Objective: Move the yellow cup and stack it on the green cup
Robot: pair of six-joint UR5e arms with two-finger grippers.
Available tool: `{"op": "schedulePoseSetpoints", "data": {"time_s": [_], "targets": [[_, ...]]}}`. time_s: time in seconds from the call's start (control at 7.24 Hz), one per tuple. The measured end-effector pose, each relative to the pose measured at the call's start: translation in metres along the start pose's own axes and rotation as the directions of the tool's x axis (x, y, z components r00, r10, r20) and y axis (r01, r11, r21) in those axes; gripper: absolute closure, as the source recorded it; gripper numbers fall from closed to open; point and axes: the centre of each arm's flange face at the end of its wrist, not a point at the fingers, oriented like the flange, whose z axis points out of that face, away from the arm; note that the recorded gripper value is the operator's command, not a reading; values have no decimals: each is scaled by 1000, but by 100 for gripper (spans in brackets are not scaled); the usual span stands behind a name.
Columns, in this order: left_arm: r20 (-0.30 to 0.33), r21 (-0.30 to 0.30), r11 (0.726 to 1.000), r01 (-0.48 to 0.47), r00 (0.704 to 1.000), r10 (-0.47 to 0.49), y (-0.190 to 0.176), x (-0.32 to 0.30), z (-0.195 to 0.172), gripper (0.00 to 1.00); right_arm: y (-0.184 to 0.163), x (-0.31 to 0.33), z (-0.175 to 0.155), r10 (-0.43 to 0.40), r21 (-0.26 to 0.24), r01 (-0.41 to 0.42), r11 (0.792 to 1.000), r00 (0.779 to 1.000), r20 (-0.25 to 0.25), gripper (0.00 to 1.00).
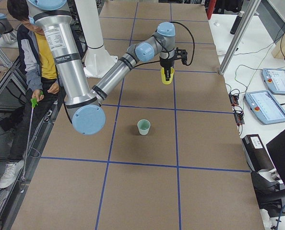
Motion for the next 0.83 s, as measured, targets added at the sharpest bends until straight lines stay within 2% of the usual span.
{"op": "schedulePoseSetpoints", "data": {"time_s": [0.28,0.55,0.83], "targets": [[-32,-54,997,57,998,-59,39,-17,25,0,28,41,17,-29,-31,28,999,999,-24,100],[-110,-61,996,73,991,-79,58,-15,37,0,65,98,55,-80,-39,81,996,997,23,100],[-131,-58,996,74,988,-81,61,-13,38,0,79,142,96,-96,-41,99,994,994,57,100]]}}
